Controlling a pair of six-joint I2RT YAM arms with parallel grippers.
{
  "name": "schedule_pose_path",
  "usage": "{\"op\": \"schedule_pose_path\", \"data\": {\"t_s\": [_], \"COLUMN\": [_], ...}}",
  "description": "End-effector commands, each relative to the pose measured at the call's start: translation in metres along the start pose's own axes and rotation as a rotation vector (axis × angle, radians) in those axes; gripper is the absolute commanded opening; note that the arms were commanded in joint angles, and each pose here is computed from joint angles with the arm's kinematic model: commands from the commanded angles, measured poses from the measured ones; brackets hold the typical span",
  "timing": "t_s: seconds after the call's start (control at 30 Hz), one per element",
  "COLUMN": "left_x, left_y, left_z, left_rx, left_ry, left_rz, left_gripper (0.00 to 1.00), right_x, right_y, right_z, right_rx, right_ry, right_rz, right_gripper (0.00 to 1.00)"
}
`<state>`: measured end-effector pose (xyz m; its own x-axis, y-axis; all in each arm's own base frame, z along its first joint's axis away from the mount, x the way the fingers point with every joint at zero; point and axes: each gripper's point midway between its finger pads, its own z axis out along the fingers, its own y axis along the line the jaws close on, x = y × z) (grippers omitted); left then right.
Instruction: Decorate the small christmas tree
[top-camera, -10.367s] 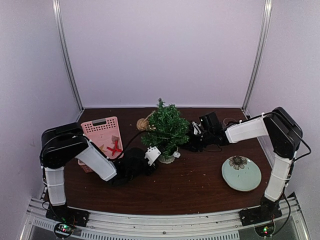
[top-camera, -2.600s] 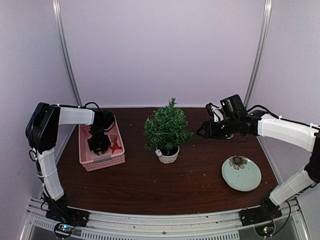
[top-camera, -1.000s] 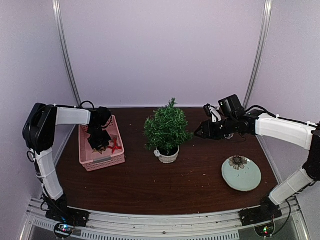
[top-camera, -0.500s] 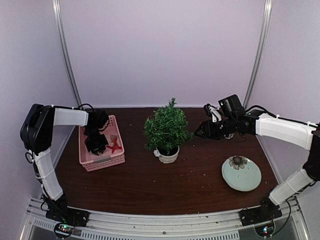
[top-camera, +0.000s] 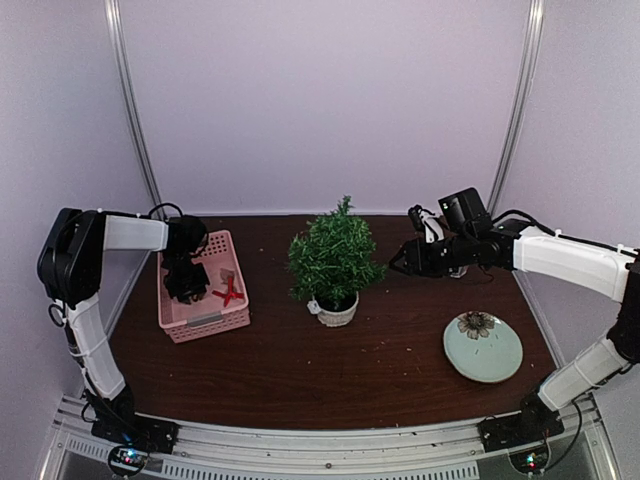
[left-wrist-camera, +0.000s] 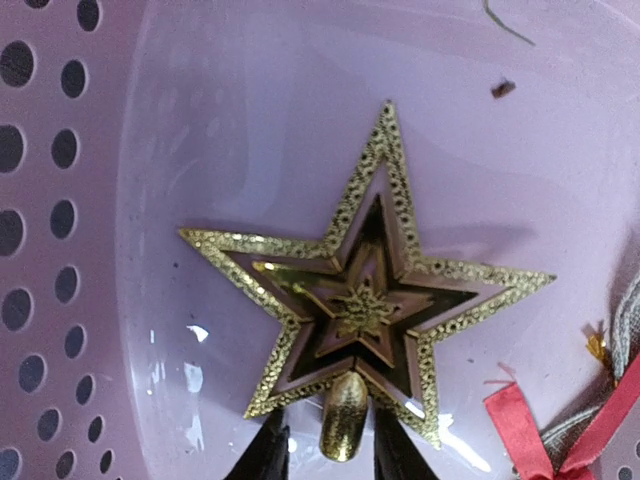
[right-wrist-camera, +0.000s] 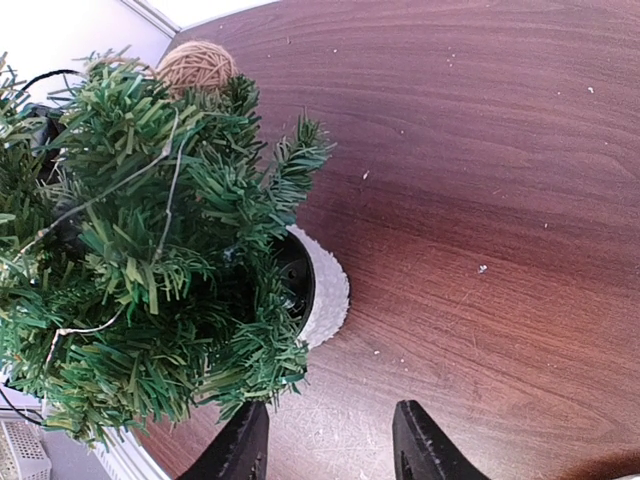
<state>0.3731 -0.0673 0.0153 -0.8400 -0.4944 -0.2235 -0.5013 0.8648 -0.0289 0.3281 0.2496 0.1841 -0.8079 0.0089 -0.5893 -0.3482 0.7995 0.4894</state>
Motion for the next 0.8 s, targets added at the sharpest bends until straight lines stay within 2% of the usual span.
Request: {"op": "schedule_pose_path", "data": {"t_s": [0.0,0.47,0.6,0.77], "left_x": [0.008,-0.001,-0.007,-0.018], "left_y": [0.007,0.003,0.002,0.000], "left_z": [0.024,0.032,0.012,-0.035], "left_rx": [-0.020,-0.010,0.020,0.103], "left_ry": [0.041,0.028,-0.022,-0.138], "left_rz": [0.017,0.107,0.136,0.190], "left_gripper": [0.27,0.09,0.07,0.05], "right_x": [-0.015,-0.022,-0.032,-0.049], "right_y": [0.005,0.010,0.017,0.029], "right_z": [-0.010,-0.012,-0.020,-0.035], "right_rx": [-0.009,-0.020,-0.025,-0.038], "right_ry": [-0.056,-0.068,-0.084,-0.120], "right_rz": [0.000,-0.006,-0.036,-0.073], "right_gripper": [0.44,0.44,0.44,0.45]}}
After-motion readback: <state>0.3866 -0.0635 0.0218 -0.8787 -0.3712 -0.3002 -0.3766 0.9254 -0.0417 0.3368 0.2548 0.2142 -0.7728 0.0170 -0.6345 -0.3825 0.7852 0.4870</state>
